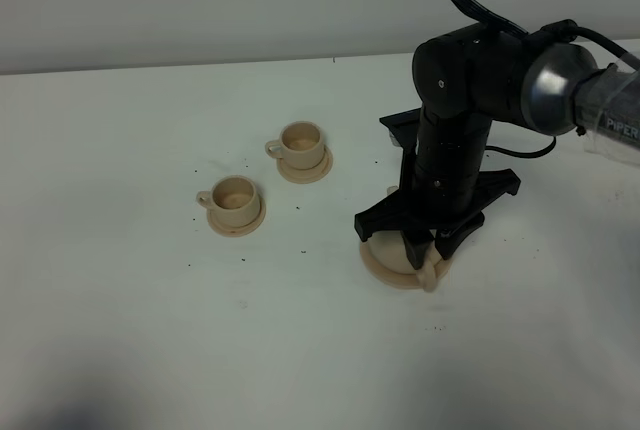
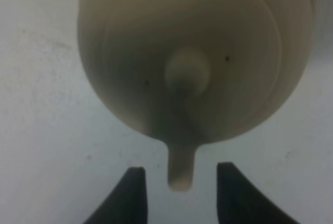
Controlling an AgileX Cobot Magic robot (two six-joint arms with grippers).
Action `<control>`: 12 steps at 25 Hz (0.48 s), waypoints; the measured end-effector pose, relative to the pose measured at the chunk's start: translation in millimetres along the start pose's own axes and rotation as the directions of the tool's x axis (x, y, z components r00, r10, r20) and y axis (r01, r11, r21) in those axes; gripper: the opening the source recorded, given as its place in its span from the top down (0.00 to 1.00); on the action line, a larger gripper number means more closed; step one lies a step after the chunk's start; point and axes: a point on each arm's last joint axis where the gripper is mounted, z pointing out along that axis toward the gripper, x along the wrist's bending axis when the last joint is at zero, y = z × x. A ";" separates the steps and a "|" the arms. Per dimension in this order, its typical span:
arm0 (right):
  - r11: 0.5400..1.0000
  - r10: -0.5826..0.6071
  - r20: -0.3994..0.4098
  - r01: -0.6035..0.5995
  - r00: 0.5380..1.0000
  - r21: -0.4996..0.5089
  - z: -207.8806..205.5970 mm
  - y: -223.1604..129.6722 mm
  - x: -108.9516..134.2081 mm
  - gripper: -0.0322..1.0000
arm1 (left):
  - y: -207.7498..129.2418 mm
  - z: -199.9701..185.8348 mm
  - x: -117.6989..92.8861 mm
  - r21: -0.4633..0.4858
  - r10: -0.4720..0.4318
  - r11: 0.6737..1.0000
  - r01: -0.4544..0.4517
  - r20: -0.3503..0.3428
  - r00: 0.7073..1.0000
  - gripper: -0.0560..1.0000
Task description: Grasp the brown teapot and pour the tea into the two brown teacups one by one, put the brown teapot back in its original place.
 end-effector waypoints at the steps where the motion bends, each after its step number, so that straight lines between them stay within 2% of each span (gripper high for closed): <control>1: 1.000 -0.002 0.006 0.002 1.000 0.009 0.9 -0.5 -0.6 0.65 | 0.0 0.0 0.0 0.000 0.000 1.000 0.000 0.000 1.000 0.69; 12: 0.998 -0.049 0.035 0.047 0.998 0.030 2.9 -1.3 -3.8 0.65 | 0.0 0.0 0.0 0.000 0.000 1.000 0.000 0.000 1.000 0.69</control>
